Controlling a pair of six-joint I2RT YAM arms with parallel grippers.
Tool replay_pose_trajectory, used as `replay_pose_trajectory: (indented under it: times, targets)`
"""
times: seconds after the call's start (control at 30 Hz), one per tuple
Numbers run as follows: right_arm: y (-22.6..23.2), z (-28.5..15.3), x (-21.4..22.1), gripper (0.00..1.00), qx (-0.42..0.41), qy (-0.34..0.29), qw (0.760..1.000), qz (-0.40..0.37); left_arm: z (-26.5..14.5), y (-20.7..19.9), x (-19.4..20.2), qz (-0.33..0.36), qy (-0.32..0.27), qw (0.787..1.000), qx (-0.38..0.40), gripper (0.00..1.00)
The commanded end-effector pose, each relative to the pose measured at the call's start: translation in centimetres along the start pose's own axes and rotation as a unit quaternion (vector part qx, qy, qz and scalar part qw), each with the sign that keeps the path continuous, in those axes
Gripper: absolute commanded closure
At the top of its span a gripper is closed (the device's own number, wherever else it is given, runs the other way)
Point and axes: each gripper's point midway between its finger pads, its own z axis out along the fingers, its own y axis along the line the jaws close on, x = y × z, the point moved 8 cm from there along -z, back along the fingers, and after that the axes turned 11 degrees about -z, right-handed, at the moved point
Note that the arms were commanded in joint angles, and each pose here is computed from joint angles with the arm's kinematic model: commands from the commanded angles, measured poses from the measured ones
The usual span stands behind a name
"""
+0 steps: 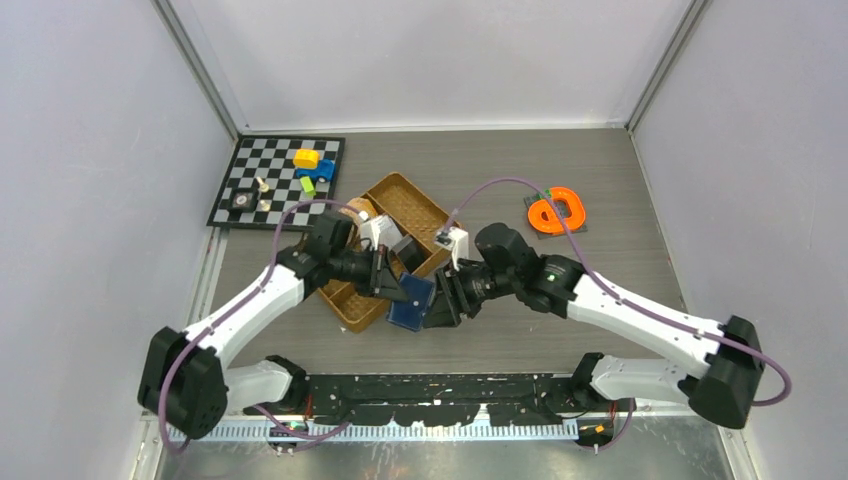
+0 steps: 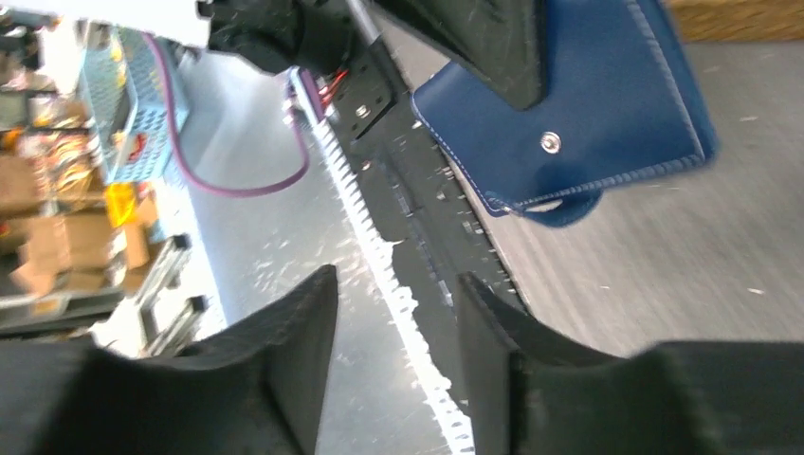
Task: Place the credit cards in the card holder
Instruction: Open the card holder at the center of the board.
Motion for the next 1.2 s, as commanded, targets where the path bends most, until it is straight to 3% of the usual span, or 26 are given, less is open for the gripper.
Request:
replay_pose_trajectory:
  times: [0.0, 0.1, 0.37, 0.73, 1.03, 1.17]
  targets:
    - [-0.6, -2.3, -1.7, 0.41, 0.143, -0.077, 0.987, 0.020, 0.9, 0.1, -0.6, -0.013, -0.146, 0.989, -0.030, 1.00]
    - [-2.1, -1.9, -1.1, 0.38, 0.204, -0.082, 0.974, 0.061, 2.3, 0.4, 0.8, -0.030, -0.191, 0.980, -0.042, 1.00]
    - [-4.9, 1.2, 1.3, 0.33, 0.237, -0.075, 0.958, 0.144, 5.4, 1.3, 2.8, -0.068, -0.241, 0.968, -0.032, 1.00]
    - [-7.1, 4.8, 3.8, 0.33, 0.240, -0.043, 0.948, 0.203, 8.0, 2.5, 3.4, -0.074, -0.234, 0.968, -0.056, 1.00]
    - [-9.2, 6.3, 5.7, 0.46, 0.290, 0.006, 0.931, 0.220, 8.9, 3.4, 3.5, -0.079, -0.225, 0.968, -0.070, 1.00]
    - [-9.7, 6.1, 6.1, 0.68, 0.315, 0.019, 0.922, 0.224, 9.2, 3.8, 3.6, -0.082, -0.222, 0.968, -0.080, 1.00]
